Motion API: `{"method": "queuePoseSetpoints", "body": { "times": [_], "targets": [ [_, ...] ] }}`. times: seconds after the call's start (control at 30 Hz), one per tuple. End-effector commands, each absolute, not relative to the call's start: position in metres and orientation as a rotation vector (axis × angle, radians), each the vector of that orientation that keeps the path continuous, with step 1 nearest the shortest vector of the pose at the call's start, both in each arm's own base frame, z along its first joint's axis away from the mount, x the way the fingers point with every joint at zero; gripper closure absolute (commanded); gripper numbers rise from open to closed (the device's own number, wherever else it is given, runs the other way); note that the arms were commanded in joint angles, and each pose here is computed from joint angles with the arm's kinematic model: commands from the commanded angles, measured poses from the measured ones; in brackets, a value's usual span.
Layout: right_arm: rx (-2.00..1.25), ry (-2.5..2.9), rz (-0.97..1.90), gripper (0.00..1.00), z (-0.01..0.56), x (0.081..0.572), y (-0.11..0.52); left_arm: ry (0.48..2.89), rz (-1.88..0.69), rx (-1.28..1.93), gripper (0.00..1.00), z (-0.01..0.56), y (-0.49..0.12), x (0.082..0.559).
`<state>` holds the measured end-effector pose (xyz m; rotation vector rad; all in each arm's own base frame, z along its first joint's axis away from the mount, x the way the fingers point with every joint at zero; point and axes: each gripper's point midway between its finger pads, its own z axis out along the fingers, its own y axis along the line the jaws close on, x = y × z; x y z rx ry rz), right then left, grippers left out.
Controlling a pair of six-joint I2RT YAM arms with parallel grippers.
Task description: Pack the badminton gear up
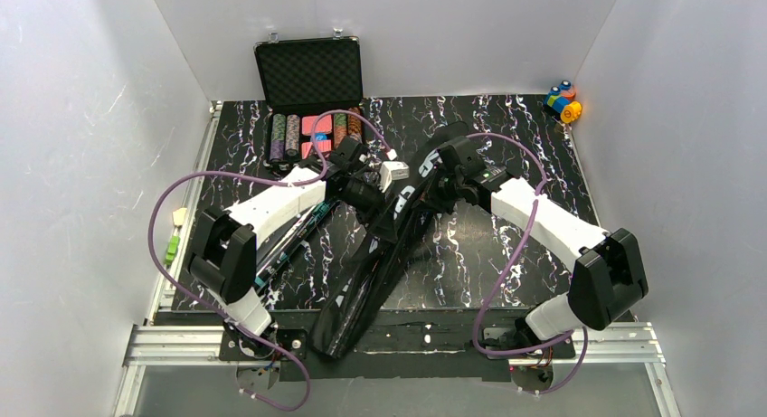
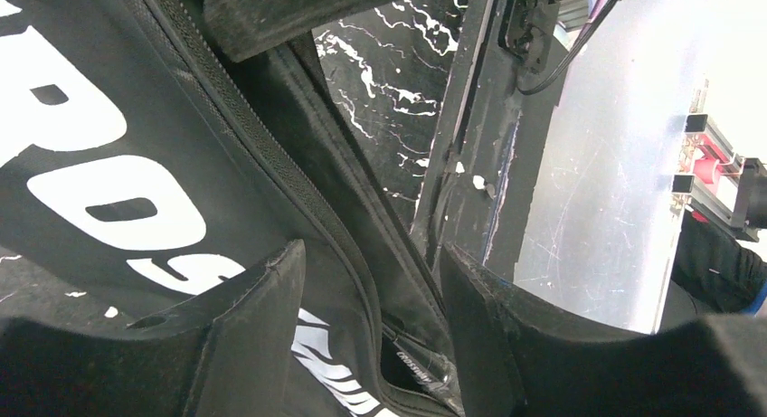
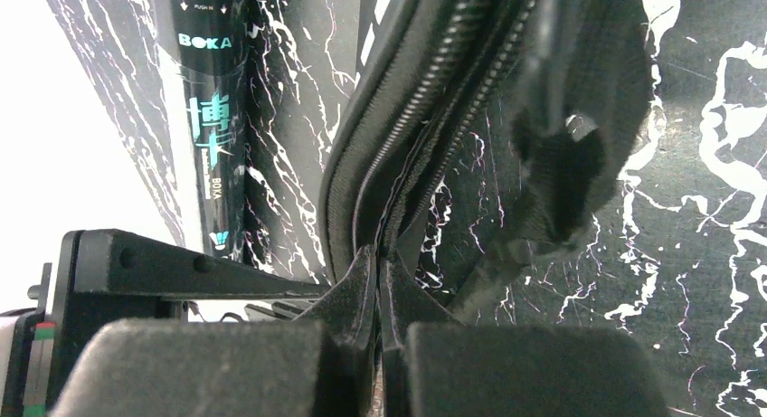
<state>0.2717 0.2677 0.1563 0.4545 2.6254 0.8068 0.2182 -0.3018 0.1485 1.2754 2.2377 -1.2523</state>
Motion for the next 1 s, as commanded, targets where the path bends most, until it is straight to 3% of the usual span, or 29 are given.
{"method": "queuePoseSetpoints", "body": {
  "times": [0.0,0.1,0.13,0.17,0.2,0.47,0.57,0.67,0.97],
  "targets": [
    [0.388,2.542,0.952,0.99,0.202,0.274,0.283,2.13,-1.306,1.305,0.44,0.17,-0.317,0.211],
    [0.386,2.542,0.954,0.99,0.205,0.275,0.283,2.086,-1.275,1.327,0.42,0.177,-0.322,0.207],
    [0.381,2.541,0.956,0.99,0.206,0.275,0.284,2.084,-1.263,1.326,0.37,0.178,-0.323,0.208],
    [0.38,2.541,0.958,0.99,0.206,0.274,0.284,2.079,-1.251,1.329,0.21,0.179,-0.324,0.208],
    [0.379,2.541,0.963,0.99,0.207,0.274,0.285,2.077,-1.24,1.333,0.17,0.178,-0.324,0.208],
    [0.37,2.532,0.981,0.99,0.214,0.271,0.286,2.098,-1.043,1.341,0.15,0.159,-0.322,0.222],
    [0.367,2.533,0.994,0.99,0.215,0.27,0.287,2.092,-0.874,1.313,0.2,0.157,-0.32,0.239],
    [0.365,2.533,1.003,0.99,0.217,0.269,0.29,2.098,-0.742,1.297,0.33,0.153,-0.319,0.25],
    [0.375,2.541,1.005,0.99,0.213,0.268,0.29,2.06,-0.668,1.359,0.58,0.152,-0.324,0.233]
  ]
}}
